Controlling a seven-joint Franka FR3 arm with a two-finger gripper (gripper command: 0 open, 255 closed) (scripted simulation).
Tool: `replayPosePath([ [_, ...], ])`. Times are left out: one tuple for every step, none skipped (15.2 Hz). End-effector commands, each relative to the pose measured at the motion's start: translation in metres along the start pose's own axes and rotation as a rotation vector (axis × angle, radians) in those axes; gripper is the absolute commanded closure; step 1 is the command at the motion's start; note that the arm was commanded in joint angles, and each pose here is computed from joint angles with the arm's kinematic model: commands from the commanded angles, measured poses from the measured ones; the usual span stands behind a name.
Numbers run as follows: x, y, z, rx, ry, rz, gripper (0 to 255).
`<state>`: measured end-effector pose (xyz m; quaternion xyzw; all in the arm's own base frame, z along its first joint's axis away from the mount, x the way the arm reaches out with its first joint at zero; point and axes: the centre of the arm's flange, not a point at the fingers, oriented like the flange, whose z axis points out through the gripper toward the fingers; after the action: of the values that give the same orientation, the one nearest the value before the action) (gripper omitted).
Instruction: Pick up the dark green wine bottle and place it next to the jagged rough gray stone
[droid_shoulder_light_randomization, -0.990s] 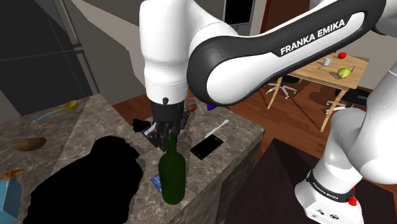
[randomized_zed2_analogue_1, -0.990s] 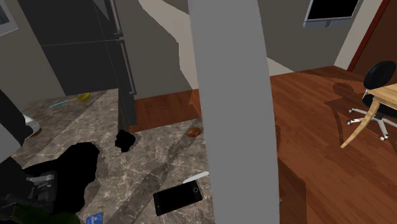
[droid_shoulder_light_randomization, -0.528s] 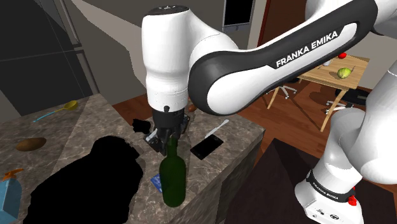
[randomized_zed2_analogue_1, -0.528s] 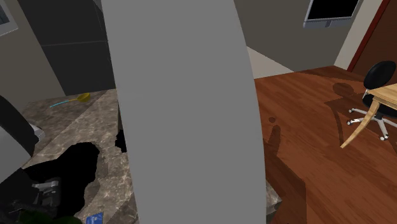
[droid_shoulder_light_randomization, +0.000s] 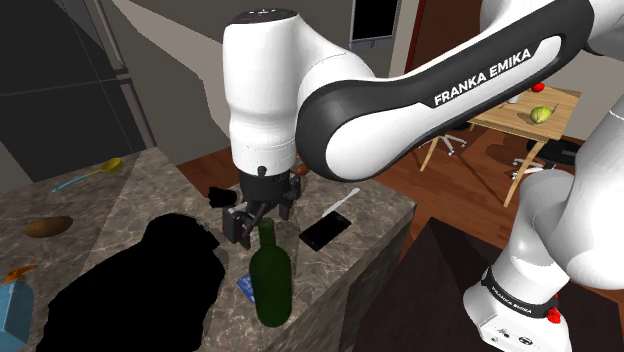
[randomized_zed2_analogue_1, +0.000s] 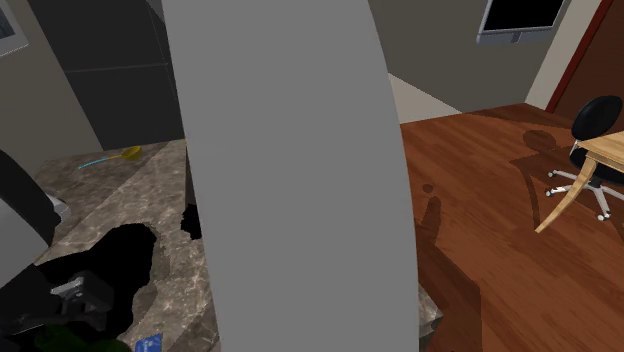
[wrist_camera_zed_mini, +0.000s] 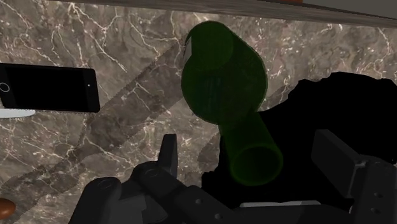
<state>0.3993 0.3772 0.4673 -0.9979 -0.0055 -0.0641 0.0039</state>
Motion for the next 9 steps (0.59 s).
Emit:
replayPosePath([
  [0.0,0.0,-0.013,0.0,0.0,0.0,0],
  [0.0,0.0,-0.026,0.0,0.0,0.0,0],
  [0.0,0.0,-0.04,0.0,0.0,0.0,0],
  [0.0,0.0,-0.05,0.0,0.0,0.0,0],
  [0.0,0.0,-0.05,0.0,0.0,0.0,0],
  [0.0,0.0,-0.05,0.0,0.0,0.0,0],
  [0.0,0.0,-0.05,0.0,0.0,0.0,0],
  [0.0,0.0,-0.05,0.0,0.0,0.0,0],
  [0.0,0.0,-0.05,0.0,0.0,0.0,0],
])
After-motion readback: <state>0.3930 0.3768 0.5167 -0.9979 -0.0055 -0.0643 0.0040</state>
